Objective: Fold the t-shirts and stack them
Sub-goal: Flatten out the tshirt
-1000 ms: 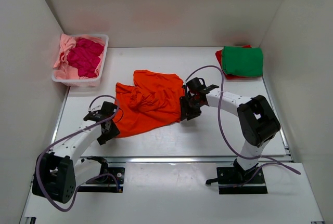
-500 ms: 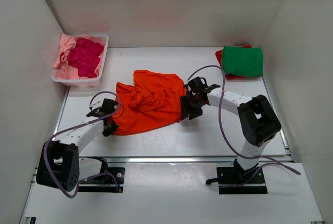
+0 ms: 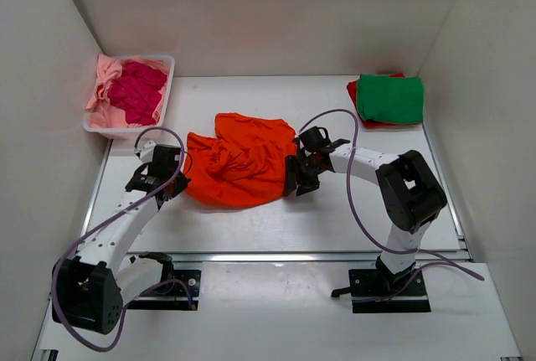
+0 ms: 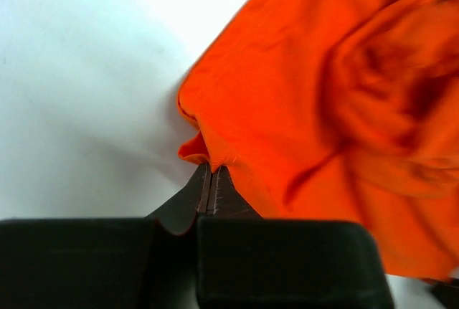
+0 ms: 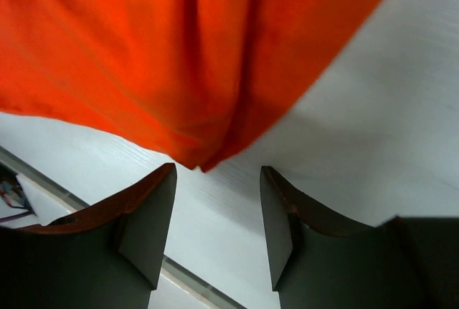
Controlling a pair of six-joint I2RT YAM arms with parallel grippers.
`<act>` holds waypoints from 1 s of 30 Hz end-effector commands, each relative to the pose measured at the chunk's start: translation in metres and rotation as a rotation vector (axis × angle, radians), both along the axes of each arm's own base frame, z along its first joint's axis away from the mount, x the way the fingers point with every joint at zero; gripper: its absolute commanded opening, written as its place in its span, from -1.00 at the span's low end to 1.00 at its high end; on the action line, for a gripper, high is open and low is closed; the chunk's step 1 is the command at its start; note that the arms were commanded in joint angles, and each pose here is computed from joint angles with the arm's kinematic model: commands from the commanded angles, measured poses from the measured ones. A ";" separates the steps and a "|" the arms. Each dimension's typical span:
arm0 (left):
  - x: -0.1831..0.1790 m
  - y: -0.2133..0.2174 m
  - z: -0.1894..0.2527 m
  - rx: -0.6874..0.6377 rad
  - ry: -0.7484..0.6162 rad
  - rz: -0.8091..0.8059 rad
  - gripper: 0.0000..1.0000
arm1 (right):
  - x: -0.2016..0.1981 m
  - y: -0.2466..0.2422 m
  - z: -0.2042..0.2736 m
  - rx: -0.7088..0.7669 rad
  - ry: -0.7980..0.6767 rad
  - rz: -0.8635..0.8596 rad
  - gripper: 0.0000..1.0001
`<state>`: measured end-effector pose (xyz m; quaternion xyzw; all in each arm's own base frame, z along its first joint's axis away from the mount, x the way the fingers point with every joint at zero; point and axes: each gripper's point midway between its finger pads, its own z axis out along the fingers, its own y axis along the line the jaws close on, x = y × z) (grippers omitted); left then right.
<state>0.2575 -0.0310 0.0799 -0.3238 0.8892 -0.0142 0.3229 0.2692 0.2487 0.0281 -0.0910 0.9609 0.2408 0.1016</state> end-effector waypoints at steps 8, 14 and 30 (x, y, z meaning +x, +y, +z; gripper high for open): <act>0.041 0.013 0.098 -0.016 -0.289 0.081 -1.00 | -0.004 0.019 -0.027 0.017 0.065 -0.024 -0.34; 0.060 0.023 0.128 0.010 -0.361 0.093 -1.00 | -0.012 0.016 -0.026 0.020 0.059 -0.018 -0.28; 0.084 0.040 0.172 0.048 -0.463 0.121 -1.00 | -0.018 0.004 -0.037 0.002 0.070 0.001 -0.26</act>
